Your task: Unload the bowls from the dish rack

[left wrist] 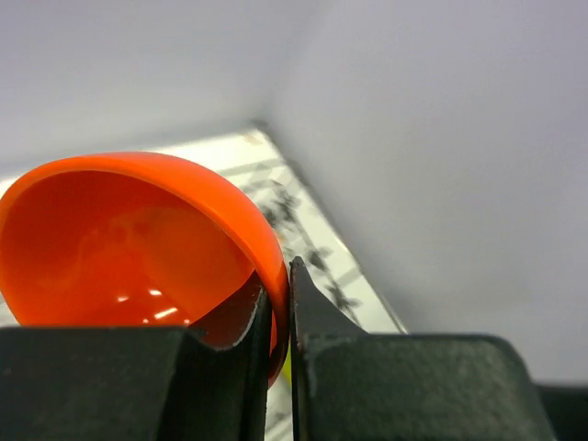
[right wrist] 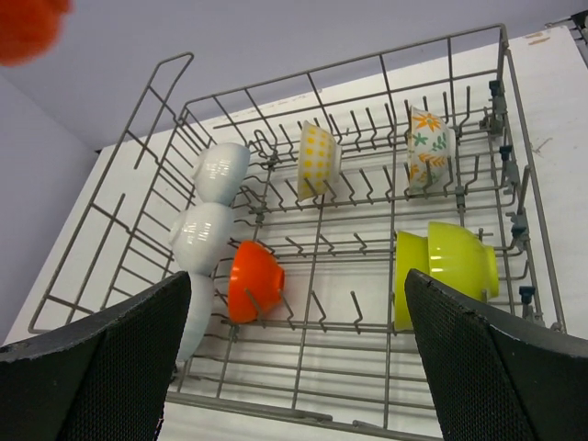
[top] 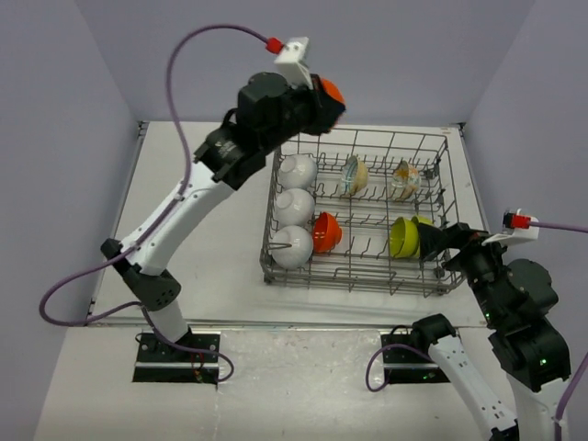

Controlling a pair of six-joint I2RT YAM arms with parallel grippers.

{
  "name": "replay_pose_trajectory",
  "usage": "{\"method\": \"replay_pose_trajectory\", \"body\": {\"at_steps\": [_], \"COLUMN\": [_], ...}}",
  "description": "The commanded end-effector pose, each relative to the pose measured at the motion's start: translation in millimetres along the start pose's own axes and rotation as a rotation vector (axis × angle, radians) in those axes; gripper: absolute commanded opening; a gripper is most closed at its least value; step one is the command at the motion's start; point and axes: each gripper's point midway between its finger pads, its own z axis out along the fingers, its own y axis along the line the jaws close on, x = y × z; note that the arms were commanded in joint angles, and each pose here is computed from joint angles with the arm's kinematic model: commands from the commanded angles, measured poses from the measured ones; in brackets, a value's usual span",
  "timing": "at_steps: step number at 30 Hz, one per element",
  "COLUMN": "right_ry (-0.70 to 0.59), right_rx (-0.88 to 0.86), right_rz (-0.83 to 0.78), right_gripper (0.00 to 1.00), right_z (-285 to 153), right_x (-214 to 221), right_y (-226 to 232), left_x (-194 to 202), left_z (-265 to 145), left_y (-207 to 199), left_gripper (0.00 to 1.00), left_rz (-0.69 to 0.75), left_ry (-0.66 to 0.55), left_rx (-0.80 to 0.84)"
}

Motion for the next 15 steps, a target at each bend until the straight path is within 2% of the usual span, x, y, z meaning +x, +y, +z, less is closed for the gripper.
{"method": "replay_pose_trajectory", "body": {"at_steps": [1,4,5,6,7,10,13,15], "right_ry": [-0.02,0.004,0.028,0.031,0.048,0.051,0.074,0.09], "right_rx": [-0.061,-0.109,-0.126,-0.138,-0.149,-0.179,-0.225,-0.243], "right_rz": [0.006,-0.005,-0.01,-0.016,-0.029,-0.045,-0.064,-0.068], "right_gripper": [0.99,0.99,0.99,0.99,0.99,0.99,0.99,0.99], "right_z": [9,15,19,20,23,24,24,25], "right_x": [-9,-4,1,2,7,9,14,17], "right_y": [15,24,28,30,31,36,42,45], "left_x": [-67,-89,-72,-82,-68,-73,-53,-30], "left_z": [-104,-168,-181,-212,-220,-251,-261,-253], "left_y": [125,222,254,279,300,327,366,398], "left_gripper": [0.0,0.0,0.0,0.0,0.0,0.0,0.0,0.0], "left_rz": [0.178,0.057,0.023,-0.017,-0.041,-0.059,-0.102,-0.135], "left_ry": [-0.089,-0.122,-0.08,-0.125,-0.104,-0.169,-0.124,-0.048], "left_rx": [-0.679,-0.92,-0.988,-1.059,-1.094,-1.179,-1.26,-1.289]}}
